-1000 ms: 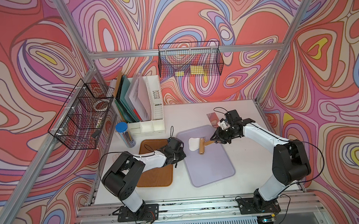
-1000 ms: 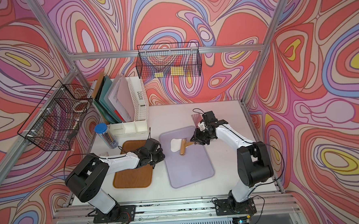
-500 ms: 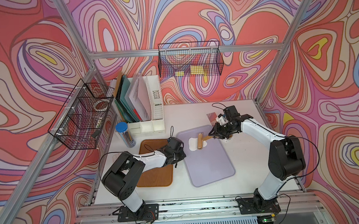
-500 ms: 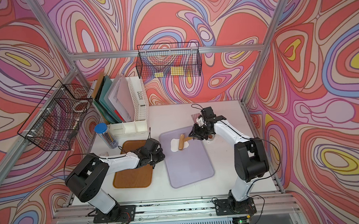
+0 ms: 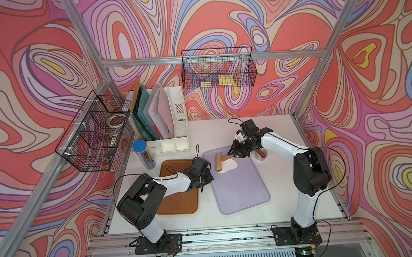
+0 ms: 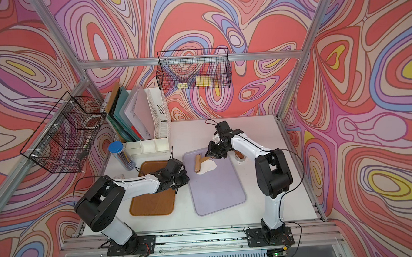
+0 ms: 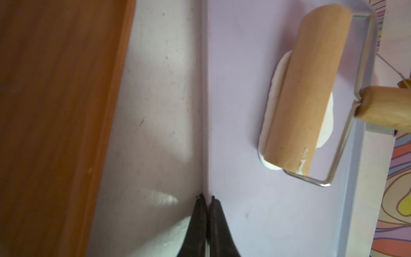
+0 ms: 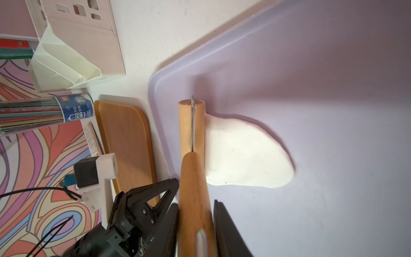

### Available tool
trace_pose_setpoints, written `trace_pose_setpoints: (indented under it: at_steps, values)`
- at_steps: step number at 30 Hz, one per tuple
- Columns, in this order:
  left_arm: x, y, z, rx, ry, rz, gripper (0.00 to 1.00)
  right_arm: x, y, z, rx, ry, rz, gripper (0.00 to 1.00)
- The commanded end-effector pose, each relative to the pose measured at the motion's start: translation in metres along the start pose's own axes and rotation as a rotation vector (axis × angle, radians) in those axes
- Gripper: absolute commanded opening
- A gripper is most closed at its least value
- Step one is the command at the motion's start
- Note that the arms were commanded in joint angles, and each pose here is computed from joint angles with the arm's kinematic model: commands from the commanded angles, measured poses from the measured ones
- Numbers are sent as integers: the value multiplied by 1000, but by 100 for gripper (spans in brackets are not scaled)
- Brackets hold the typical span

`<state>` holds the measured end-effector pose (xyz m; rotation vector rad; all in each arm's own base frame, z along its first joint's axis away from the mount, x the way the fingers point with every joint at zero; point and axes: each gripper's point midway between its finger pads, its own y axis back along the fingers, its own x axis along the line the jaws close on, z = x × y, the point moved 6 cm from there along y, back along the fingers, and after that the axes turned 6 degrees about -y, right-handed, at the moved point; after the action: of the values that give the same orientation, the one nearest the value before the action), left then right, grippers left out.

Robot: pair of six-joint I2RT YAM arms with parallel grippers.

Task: Roll out the dumpling wrappers from the dough
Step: Flatten out the dough on the work surface.

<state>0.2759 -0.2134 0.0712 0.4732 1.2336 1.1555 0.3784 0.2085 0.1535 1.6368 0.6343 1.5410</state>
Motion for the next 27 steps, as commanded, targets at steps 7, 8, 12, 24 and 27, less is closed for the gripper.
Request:
trace_pose_setpoints:
  at_steps: [7, 8, 12, 24, 27]
  values:
    - [9, -6, -18, 94, -19, 34, 0, -75, -52, -15, 34, -107, -327, 0]
    - [9, -6, -18, 94, -18, 34, 0, -65, -54, -12, 26, -102, -253, 0]
    - [10, -6, -19, 95, -18, 38, 0, -14, -38, 6, -53, -41, 32, 0]
    - [11, -4, -18, 86, -18, 45, 0, 20, 66, -14, -125, 50, 114, 0]
    - [10, -4, -17, 84, -21, 41, 0, -2, 63, -28, -61, 19, 36, 0]
